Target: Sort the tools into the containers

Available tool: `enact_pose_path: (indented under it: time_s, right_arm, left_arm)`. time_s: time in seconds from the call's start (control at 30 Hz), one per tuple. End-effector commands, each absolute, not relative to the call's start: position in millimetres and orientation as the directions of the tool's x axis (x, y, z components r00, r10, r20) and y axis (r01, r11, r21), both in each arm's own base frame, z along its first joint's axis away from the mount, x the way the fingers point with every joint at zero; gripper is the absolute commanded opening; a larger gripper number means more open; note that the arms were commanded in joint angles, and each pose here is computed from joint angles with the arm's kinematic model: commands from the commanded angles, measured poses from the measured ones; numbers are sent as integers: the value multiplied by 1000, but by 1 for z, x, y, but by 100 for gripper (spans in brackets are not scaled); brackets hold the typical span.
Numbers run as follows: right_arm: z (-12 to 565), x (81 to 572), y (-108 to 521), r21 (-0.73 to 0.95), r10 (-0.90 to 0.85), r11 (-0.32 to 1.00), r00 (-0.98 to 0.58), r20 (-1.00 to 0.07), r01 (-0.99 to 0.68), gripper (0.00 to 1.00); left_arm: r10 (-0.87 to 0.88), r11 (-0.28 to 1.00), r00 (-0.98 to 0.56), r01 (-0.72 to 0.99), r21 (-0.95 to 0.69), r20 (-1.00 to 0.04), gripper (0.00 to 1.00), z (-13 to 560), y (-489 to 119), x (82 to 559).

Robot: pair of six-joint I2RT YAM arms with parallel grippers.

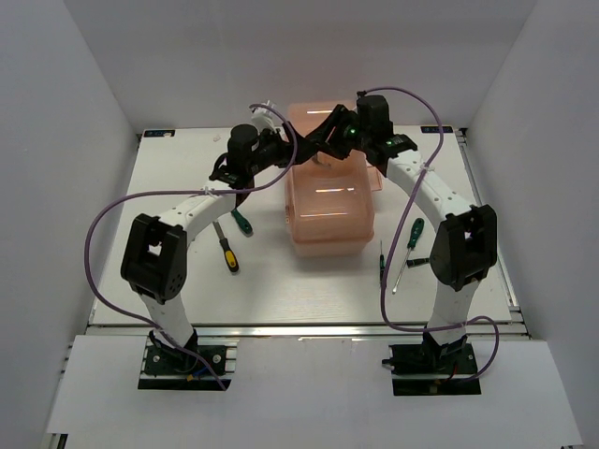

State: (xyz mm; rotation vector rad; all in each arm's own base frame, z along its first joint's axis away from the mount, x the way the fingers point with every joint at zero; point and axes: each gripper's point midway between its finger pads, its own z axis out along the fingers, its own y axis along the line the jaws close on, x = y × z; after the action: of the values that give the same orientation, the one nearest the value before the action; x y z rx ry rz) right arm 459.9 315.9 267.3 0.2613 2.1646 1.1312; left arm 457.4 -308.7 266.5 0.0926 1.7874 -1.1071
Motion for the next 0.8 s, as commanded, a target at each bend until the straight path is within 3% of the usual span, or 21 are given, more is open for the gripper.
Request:
enact_pose_path:
  time_s: [0.0,0.4,0.67,0.77]
  right_arm:
    - [298,441,336,826,426,521,-772,-472,-218,54]
    - [290,437,338,835,414,508,-791,-451,-211,56]
    - [291,442,329,828,416,512,-778,-471,-227,72]
    - [291,446,321,816,416,526,-764,-493,-240,82]
  left_arm:
    - [-365,556,-565,505,-660,-740,79,256,-328,455]
    - [-334,551,-610,492,-674,-718,73,243,-337,452]
    - [-287,592,-690,418,-689,-665,70,218,-341,458]
    - [-274,598,-708,405,-692,-651,69,211,-344,457]
